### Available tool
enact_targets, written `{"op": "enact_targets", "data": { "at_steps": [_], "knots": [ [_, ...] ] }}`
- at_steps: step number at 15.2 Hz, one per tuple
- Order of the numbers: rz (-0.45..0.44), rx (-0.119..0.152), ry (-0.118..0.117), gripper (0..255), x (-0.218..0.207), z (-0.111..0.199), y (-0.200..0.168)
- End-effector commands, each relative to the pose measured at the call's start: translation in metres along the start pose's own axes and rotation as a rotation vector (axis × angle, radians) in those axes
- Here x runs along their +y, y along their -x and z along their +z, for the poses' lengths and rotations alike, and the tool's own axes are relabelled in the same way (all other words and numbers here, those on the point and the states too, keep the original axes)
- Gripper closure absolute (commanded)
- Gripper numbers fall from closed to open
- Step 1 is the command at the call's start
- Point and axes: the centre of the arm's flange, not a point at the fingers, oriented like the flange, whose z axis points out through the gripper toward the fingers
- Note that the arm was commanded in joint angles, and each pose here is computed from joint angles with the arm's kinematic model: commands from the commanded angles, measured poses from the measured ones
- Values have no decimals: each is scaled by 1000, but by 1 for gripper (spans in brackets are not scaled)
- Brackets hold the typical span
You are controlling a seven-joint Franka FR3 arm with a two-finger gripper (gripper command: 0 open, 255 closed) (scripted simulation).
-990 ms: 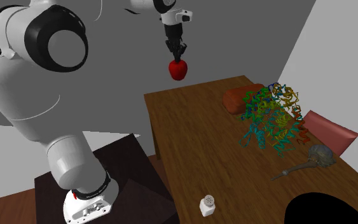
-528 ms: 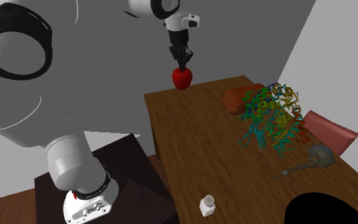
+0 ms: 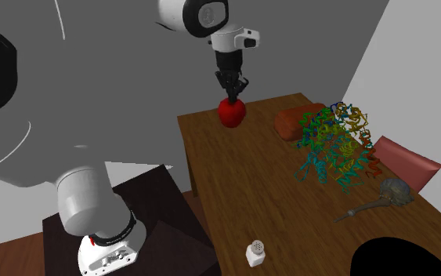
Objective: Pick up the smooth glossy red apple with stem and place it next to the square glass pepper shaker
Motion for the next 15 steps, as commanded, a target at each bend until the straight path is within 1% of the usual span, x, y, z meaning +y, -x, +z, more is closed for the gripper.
{"op": "enact_targets", "data": {
  "at_steps": [1,15],
  "knots": [
    [-2,0,-1,255,27,0,12],
    [-2,0,-1,255,194,5,91]
  ]
}}
